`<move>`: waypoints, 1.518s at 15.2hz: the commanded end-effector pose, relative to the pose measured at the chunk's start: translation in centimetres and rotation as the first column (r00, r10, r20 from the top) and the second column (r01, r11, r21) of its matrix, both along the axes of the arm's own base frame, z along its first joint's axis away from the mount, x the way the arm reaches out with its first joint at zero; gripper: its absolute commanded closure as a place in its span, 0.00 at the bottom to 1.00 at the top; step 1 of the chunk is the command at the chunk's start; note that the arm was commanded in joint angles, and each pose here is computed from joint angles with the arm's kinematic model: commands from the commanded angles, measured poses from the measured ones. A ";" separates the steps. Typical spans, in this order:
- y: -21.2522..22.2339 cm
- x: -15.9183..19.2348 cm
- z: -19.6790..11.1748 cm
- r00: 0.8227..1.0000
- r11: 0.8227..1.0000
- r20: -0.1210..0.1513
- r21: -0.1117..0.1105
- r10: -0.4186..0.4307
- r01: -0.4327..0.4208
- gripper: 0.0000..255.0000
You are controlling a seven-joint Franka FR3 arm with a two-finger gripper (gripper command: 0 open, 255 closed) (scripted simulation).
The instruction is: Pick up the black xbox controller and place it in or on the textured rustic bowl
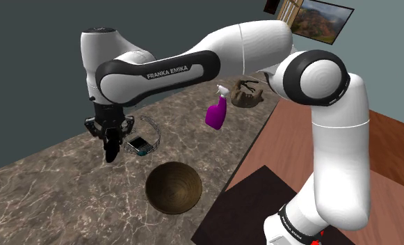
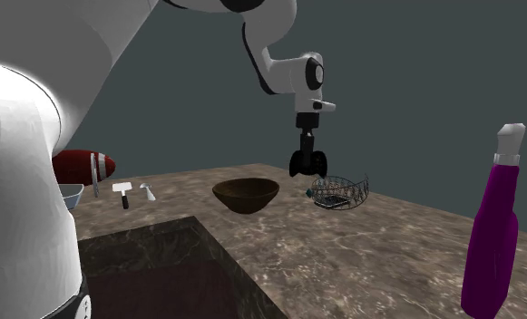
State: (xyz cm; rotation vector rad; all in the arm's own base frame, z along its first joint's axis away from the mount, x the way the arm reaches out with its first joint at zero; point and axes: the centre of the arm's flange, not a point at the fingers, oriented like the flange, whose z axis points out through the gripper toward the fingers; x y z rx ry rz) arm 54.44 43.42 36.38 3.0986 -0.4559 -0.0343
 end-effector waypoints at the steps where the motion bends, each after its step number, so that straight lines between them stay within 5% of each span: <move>1: 0.0 -0.2 1.0 1.000 1.000 0.000 0.000 0.000 0.000 1.00; 17: 0.0 -0.2 9.1 1.000 1.000 0.000 0.000 0.000 0.000 1.00; 23: -3.3 -7.3 9.5 1.000 1.000 0.000 0.000 0.000 0.000 1.00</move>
